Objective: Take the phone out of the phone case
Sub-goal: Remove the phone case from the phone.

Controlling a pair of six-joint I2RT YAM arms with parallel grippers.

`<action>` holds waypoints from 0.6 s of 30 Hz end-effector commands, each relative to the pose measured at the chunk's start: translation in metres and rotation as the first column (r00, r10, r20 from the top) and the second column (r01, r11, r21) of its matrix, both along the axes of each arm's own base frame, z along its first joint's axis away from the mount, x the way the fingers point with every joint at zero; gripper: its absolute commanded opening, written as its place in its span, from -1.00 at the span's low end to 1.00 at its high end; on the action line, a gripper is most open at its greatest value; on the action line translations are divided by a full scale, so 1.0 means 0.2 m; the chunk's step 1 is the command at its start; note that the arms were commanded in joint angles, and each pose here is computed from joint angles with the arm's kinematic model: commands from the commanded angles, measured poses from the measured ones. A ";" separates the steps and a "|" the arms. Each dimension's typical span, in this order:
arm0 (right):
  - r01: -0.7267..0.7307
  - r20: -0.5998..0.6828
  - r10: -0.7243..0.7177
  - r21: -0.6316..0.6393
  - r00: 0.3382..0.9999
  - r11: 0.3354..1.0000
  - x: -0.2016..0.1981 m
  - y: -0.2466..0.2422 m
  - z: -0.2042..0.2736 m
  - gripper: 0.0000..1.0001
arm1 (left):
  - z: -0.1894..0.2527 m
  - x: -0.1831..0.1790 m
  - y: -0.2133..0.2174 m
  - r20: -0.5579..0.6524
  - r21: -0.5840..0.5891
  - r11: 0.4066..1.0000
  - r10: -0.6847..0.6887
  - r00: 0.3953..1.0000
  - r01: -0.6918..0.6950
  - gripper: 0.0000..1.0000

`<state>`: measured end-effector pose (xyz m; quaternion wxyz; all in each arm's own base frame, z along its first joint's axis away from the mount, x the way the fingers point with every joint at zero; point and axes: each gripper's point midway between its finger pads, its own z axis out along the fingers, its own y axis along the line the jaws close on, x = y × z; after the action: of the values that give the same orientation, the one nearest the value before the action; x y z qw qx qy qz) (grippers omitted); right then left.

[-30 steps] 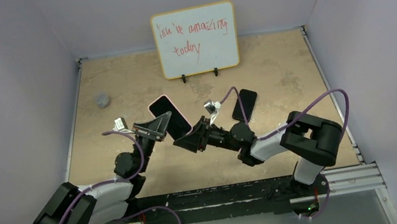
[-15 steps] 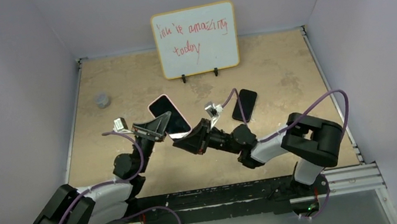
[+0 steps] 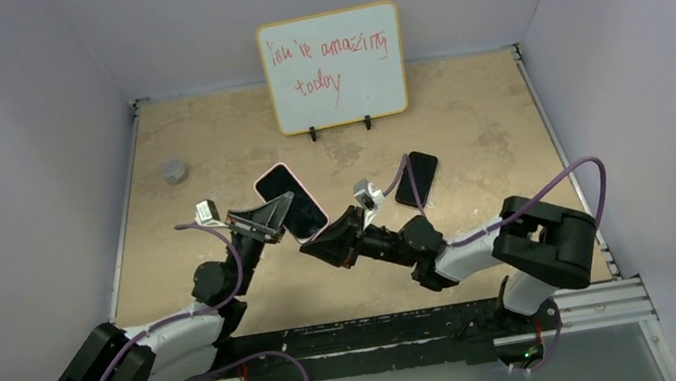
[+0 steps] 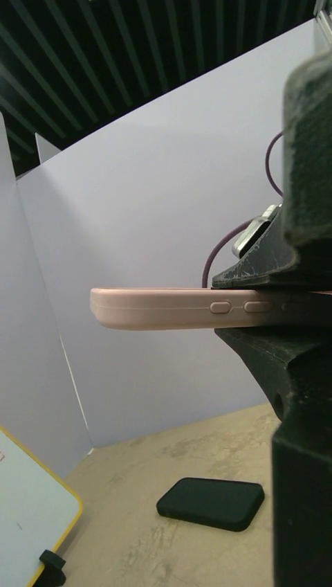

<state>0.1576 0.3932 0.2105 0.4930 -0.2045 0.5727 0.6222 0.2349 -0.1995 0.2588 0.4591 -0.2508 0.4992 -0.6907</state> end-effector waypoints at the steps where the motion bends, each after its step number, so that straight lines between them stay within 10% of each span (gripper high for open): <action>1: 0.218 0.120 -0.206 -0.093 0.971 0.972 0.20 -0.11 -0.09 -0.76 | 0.14 -0.01 0.03 0.058 -0.073 0.997 0.000 0.998 0.004 -1.00; 14: 0.258 0.145 -0.244 -0.086 0.959 0.962 0.21 -0.16 -0.09 -0.74 | 0.13 -0.03 -0.02 0.061 -0.039 0.998 -0.044 0.997 0.047 -1.00; 18: 0.225 0.128 -0.215 -0.070 0.968 0.972 0.17 -0.17 -0.08 -0.47 | 0.14 -0.03 -0.02 0.078 -0.032 0.998 -0.043 0.996 0.045 -1.00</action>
<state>0.1951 0.3650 0.1693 0.5627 -0.2052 0.6185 0.5087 0.2372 -0.2058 0.2400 0.4417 -0.2502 0.5340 -0.6761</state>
